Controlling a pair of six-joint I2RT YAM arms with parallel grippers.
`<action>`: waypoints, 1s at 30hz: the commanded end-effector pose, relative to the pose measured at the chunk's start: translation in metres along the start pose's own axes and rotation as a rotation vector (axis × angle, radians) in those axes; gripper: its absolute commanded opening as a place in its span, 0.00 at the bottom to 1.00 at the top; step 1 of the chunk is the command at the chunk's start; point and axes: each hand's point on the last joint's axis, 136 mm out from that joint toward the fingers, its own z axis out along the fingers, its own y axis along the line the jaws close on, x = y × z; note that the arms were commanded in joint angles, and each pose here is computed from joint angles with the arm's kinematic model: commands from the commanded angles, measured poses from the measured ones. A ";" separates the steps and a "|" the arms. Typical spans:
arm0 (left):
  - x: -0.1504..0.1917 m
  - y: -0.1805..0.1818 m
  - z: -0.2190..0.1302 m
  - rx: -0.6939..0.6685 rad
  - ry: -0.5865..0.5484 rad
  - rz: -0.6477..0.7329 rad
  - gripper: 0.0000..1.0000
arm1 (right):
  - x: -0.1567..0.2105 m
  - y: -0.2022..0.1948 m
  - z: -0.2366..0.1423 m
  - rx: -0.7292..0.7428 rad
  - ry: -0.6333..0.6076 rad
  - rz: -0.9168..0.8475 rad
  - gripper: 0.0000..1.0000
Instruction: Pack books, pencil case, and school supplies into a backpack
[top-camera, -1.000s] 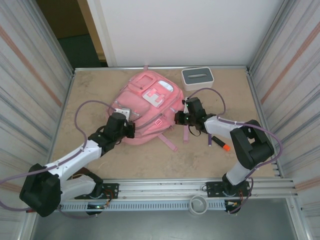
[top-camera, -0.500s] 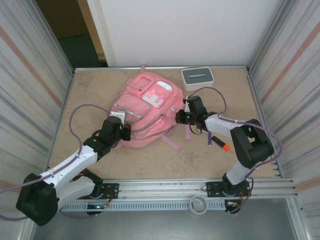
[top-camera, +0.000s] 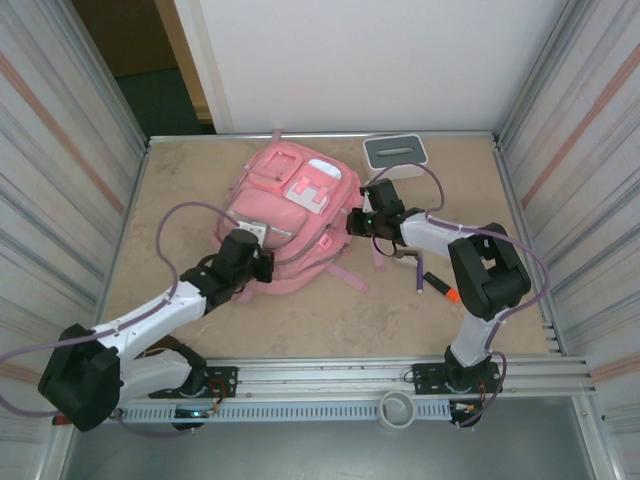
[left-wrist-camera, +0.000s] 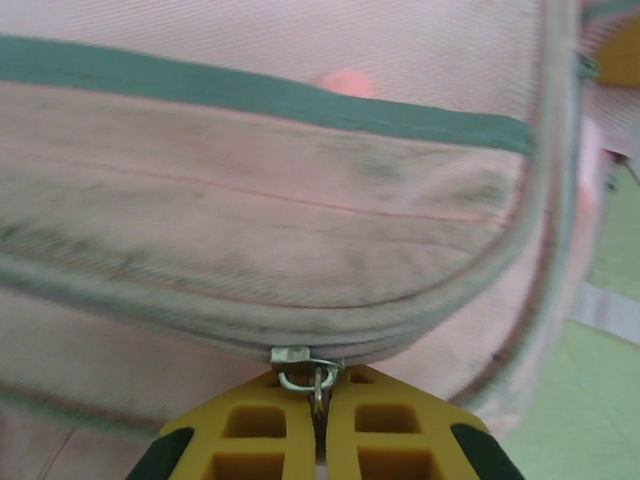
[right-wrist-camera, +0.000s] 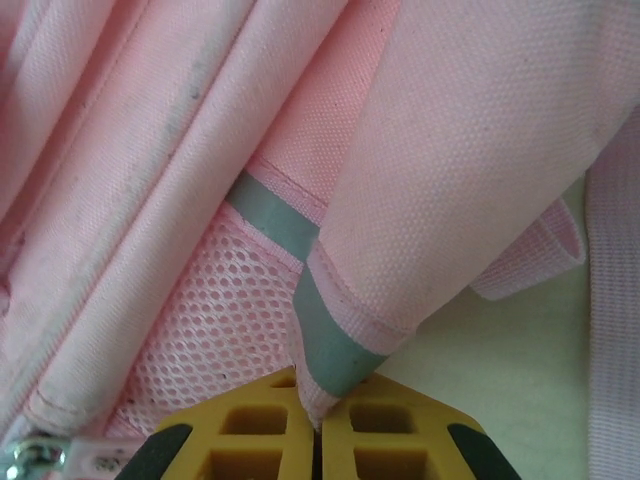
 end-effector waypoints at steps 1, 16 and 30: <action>-0.032 -0.040 0.001 0.103 -0.078 0.047 0.00 | -0.031 0.032 0.005 -0.071 -0.050 -0.058 0.11; -0.048 -0.088 0.013 0.150 -0.075 0.154 0.00 | -0.008 0.022 -0.045 -0.061 -0.066 0.017 0.67; -0.041 -0.073 0.005 0.102 -0.083 0.157 0.00 | 0.052 0.067 -0.025 -0.170 0.009 -0.009 0.67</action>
